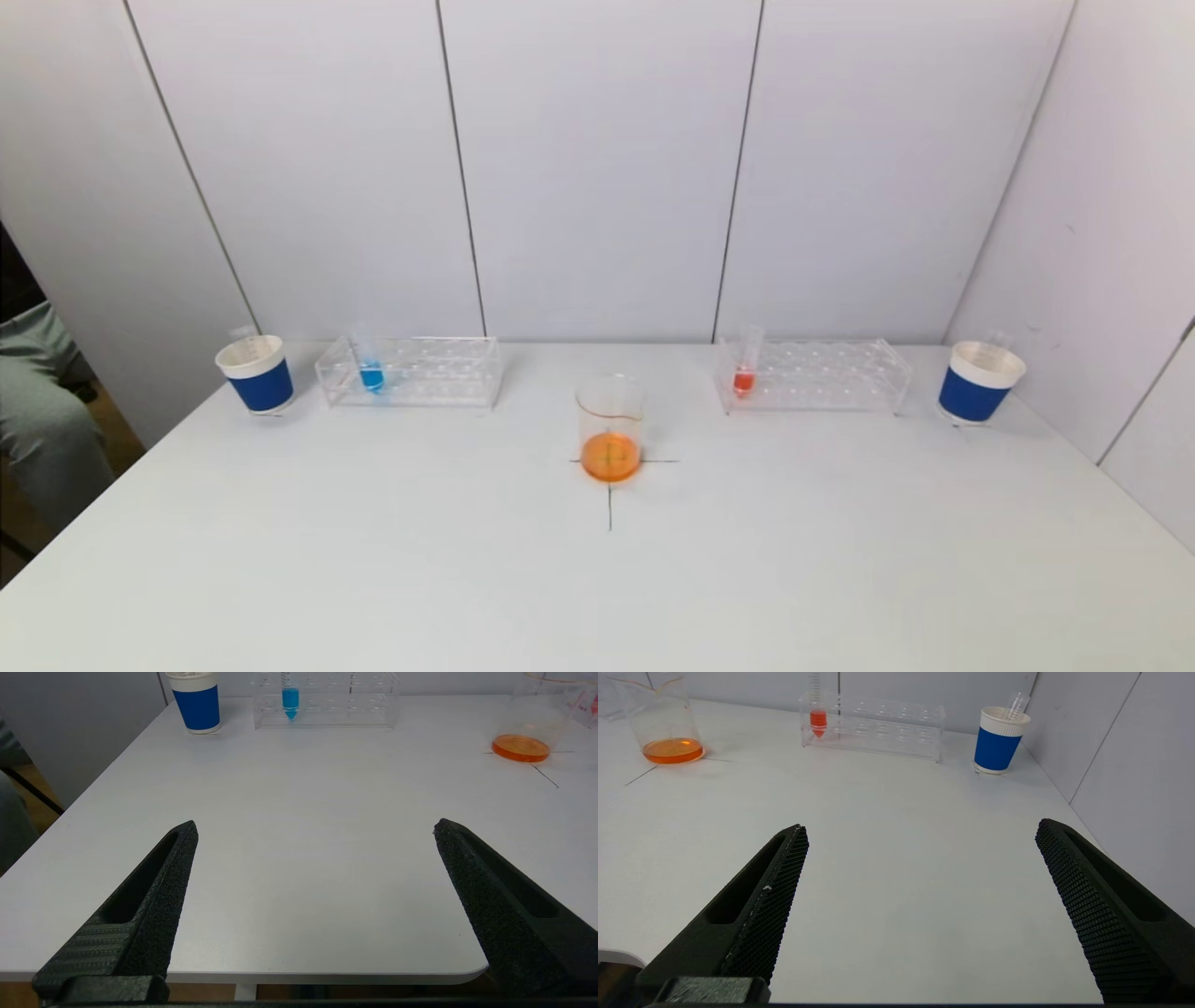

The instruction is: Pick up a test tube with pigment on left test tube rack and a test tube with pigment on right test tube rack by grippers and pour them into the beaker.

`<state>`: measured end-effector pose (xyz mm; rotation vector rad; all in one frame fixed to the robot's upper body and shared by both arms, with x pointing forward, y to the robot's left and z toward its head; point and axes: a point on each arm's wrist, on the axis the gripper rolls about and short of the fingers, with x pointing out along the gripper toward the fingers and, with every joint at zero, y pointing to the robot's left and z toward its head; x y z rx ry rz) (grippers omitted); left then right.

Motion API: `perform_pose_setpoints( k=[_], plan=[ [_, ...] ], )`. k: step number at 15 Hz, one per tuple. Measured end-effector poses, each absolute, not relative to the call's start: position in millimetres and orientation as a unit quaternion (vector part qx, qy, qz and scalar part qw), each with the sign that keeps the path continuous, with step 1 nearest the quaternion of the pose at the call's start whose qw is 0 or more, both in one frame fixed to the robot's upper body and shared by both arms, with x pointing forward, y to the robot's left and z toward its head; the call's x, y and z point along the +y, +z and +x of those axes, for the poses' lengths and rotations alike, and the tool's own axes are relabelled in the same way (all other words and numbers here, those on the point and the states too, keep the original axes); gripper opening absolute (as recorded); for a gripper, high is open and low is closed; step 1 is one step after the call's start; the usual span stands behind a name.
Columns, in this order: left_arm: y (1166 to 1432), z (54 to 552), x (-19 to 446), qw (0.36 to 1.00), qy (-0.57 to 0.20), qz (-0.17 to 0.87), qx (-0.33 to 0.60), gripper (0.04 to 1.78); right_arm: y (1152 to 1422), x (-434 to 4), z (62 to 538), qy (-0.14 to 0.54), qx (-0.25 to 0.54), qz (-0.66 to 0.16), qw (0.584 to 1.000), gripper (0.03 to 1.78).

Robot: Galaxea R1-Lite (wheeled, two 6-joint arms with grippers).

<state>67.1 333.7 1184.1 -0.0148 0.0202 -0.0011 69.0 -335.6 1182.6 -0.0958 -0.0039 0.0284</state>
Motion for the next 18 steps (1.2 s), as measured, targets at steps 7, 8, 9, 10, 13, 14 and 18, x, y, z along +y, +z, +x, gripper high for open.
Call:
perform_pose_setpoints(
  k=[7, 8, 9, 10, 13, 14, 18],
  plan=[
    [1183.7, 67.3, 333.6, 1.000, -0.001, -0.010, 0.011, 1.76, 1182.6, -335.6, 69.0, 0.014, -0.002, -0.048, 0.999, 1.77],
    [1183.7, 67.3, 333.6, 1.000, -0.001, -0.010, 0.011, 1.76, 1182.6, -335.6, 69.0, 0.014, -0.002, -0.048, 0.999, 1.77],
    [1183.7, 67.3, 333.6, 1.000, -0.001, -0.010, 0.011, 1.76, 1182.6, -335.6, 69.0, 0.014, -0.002, -0.048, 0.999, 1.77],
    [1183.7, 67.3, 333.6, 1.000, -0.001, -0.010, 0.011, 1.76, 1182.6, -335.6, 69.0, 0.014, -0.002, -0.048, 0.999, 1.77],
    [1183.7, 67.3, 333.6, 1.000, -0.001, -0.010, 0.011, 1.76, 1182.7, -335.6, 69.0, 0.014, -0.002, -0.048, 0.999, 1.77],
    [1183.7, 67.3, 333.6, 1.000, -0.001, -0.010, 0.011, 1.76, 1182.7, -335.7, 69.0, 0.013, -0.002, -0.047, 0.999, 1.77],
    [1183.8, 67.3, 333.6, 1.000, -0.001, -0.010, 0.011, 1.76, 1182.6, -336.1, 69.0, 0.004, -0.002, -0.036, 0.999, 1.77]
  ],
)
